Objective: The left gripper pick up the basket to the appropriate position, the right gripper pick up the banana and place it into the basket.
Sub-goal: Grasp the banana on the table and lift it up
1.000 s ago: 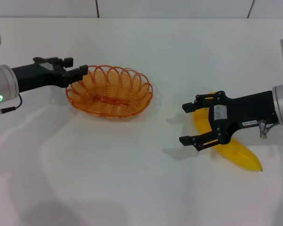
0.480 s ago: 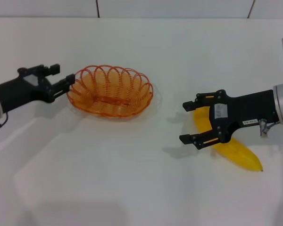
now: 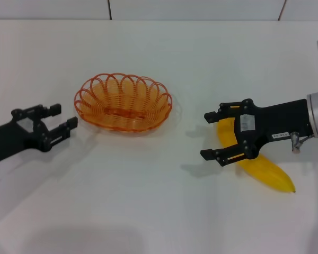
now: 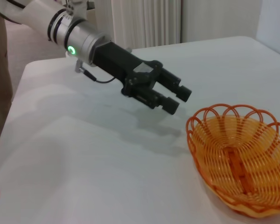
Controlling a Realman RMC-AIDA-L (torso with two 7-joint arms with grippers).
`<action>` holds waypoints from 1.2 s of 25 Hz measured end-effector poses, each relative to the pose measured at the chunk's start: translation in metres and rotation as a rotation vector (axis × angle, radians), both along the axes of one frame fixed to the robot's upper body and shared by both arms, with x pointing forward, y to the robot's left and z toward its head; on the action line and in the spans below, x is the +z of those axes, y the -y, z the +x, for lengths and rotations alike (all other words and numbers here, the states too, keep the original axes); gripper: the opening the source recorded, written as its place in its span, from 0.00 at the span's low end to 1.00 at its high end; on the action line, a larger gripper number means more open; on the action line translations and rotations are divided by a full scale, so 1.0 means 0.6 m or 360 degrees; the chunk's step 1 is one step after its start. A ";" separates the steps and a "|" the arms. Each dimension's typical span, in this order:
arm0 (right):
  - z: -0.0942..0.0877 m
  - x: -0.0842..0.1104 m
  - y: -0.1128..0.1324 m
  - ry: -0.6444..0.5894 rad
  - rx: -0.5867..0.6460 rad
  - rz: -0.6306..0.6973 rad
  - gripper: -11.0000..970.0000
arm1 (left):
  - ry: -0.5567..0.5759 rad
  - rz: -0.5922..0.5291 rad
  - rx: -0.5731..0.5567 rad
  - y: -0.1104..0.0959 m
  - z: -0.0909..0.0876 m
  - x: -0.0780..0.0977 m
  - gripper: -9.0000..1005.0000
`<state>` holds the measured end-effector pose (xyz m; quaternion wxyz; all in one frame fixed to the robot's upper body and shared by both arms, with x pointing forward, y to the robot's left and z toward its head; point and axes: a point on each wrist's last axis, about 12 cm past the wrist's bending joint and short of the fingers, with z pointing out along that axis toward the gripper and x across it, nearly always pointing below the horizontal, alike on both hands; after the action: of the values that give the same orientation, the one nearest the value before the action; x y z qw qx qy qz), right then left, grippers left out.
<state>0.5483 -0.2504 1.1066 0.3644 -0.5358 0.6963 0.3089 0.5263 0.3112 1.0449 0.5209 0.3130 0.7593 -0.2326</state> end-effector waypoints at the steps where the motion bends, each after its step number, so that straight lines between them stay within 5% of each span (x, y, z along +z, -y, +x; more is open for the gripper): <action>1: 0.000 0.000 0.000 0.0000 0.0002 -0.0001 0.92 | -0.0022 -0.0016 -0.0006 -0.004 -0.013 -0.007 0.54; 14: 0.001 0.036 0.008 0.0012 -0.0128 -0.0067 0.92 | -0.0104 0.0006 -0.0023 -0.004 -0.019 -0.025 0.54; 30: -0.037 0.076 -0.004 -0.0100 -0.0401 -0.0622 0.92 | -0.0112 0.0049 -0.0041 0.006 -0.013 -0.029 0.54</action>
<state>0.5263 -0.2477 1.1522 0.2675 -0.4951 0.8152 0.1368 0.5188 0.3079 1.0274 0.4860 0.3224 0.7766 -0.2383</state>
